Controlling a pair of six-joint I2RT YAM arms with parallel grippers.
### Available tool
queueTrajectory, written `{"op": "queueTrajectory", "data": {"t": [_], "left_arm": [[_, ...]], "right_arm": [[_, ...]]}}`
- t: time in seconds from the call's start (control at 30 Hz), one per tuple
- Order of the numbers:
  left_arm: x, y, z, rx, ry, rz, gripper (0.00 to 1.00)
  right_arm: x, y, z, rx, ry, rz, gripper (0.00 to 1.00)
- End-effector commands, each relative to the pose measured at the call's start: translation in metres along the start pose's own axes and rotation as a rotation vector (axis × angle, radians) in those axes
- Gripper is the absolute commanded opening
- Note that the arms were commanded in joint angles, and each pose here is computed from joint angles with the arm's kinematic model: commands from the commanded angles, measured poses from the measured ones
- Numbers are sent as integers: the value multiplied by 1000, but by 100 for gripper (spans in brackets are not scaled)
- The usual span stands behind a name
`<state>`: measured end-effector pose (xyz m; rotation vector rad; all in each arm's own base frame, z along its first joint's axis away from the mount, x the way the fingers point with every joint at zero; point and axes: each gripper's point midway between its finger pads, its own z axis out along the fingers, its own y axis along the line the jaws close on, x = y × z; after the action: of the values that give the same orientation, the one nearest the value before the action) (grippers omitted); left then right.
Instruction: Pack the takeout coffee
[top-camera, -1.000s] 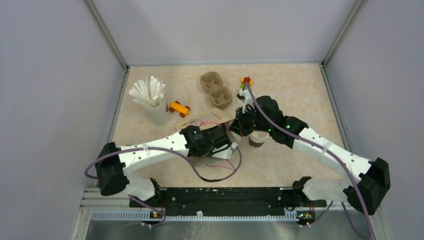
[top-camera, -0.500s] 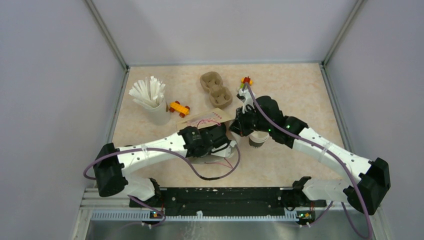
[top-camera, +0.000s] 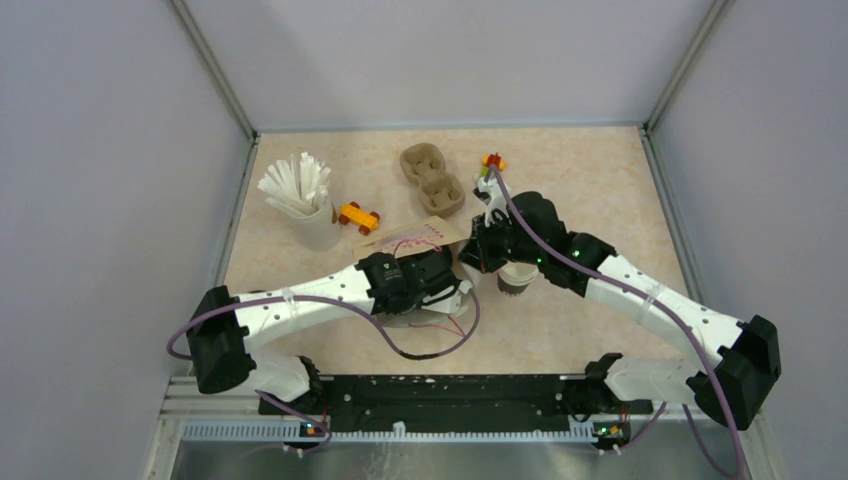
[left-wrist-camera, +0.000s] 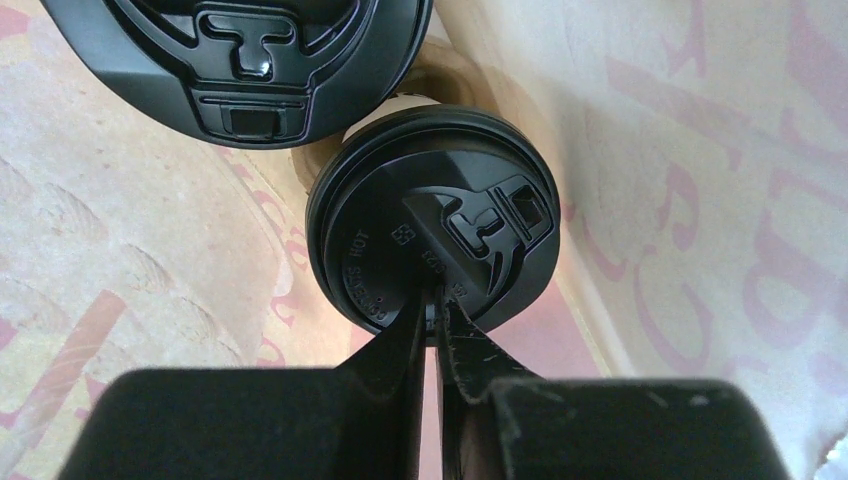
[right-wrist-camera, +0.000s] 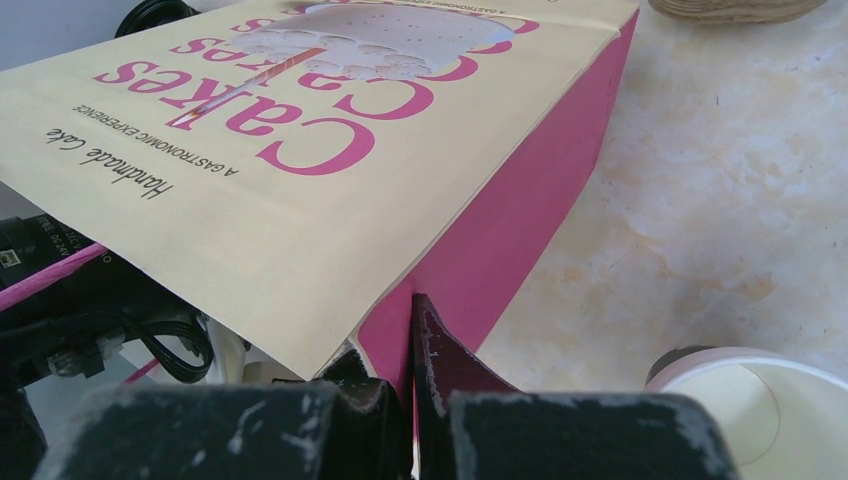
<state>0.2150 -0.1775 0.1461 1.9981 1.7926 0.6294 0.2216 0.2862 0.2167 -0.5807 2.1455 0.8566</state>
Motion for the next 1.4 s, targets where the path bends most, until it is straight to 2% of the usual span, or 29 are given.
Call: {"op": "queueTrajectory", "data": {"t": [0.0, 0.43, 0.73, 1.37], "left_arm": [[-2, 7, -2, -27, -29, -16, 12], [-11, 12, 0, -27, -40, -3, 14], [-21, 42, -18, -97, -70, -25, 33], [-50, 75, -66, -153, -246, -154, 34]], "right_arm": [[-27, 14, -7, -49, -77, -15, 0], [-25, 15, -6, -59, -71, -11, 0], [-25, 15, -6, -57, -67, -14, 0], [-27, 10, -11, 9, 1, 39, 0]]}}
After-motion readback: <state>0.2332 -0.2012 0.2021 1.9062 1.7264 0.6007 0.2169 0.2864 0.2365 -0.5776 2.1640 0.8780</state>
